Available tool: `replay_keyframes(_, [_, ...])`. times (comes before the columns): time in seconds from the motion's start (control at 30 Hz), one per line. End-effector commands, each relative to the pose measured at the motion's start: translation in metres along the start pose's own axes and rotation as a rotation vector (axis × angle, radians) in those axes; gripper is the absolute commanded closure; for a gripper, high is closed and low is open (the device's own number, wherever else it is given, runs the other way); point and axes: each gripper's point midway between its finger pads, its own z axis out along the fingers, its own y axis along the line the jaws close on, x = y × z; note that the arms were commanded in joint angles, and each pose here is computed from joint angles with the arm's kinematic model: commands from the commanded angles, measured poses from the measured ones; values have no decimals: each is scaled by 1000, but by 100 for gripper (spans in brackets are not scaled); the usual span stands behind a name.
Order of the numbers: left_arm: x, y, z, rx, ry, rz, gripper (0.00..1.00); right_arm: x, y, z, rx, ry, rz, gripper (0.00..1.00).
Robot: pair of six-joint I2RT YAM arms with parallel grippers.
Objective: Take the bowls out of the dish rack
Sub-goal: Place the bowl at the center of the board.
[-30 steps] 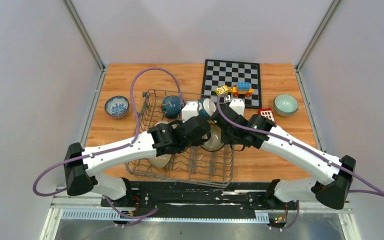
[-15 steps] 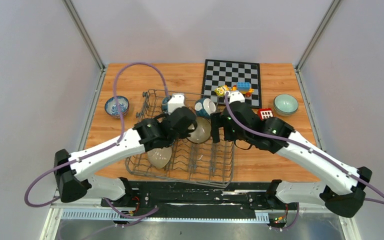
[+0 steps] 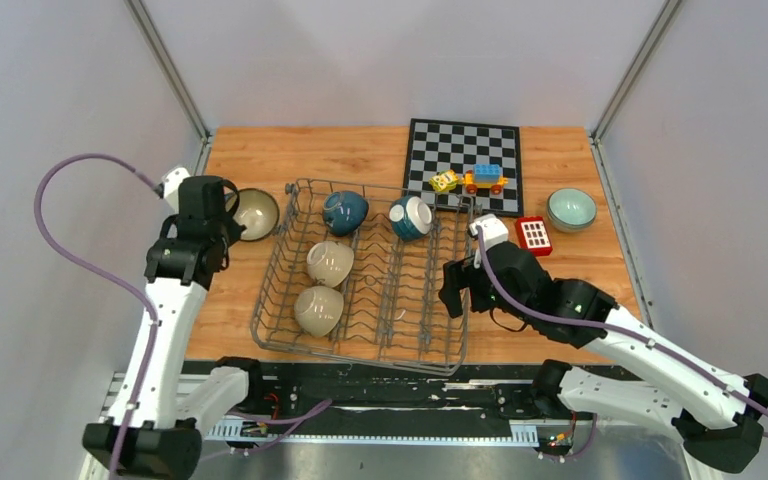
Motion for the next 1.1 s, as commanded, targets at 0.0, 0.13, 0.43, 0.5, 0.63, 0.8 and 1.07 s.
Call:
replay_keyframes(0.0, [12,38,30,-77,68,-157,100,-1,17,3,-98,-27,12,9])
replay_keyframes(0.13, [16,82,46,-220,41,-299,100,7,26,4,-156,-5,15,10])
replay_keyframes(0.43, [58,152,81,-436,62,-498,100,14,22,-3,-172,-28,9,11])
replay_keyframes(0.5, [68,156,90,-442,83,-506,100,15,20,-4,-171,-38,9,11])
replay_keyframes(0.63, [72,156,107,-403,79,-498,100,16,17,-6,-170,-53,11,11])
replay_keyframes(0.8, [74,155,121,-374,67,-480,100,17,14,-6,-157,-59,12,11])
replay_keyframes(1.07, [87,164,133,-403,97,-461,100,21,12,1,-139,-39,5,11])
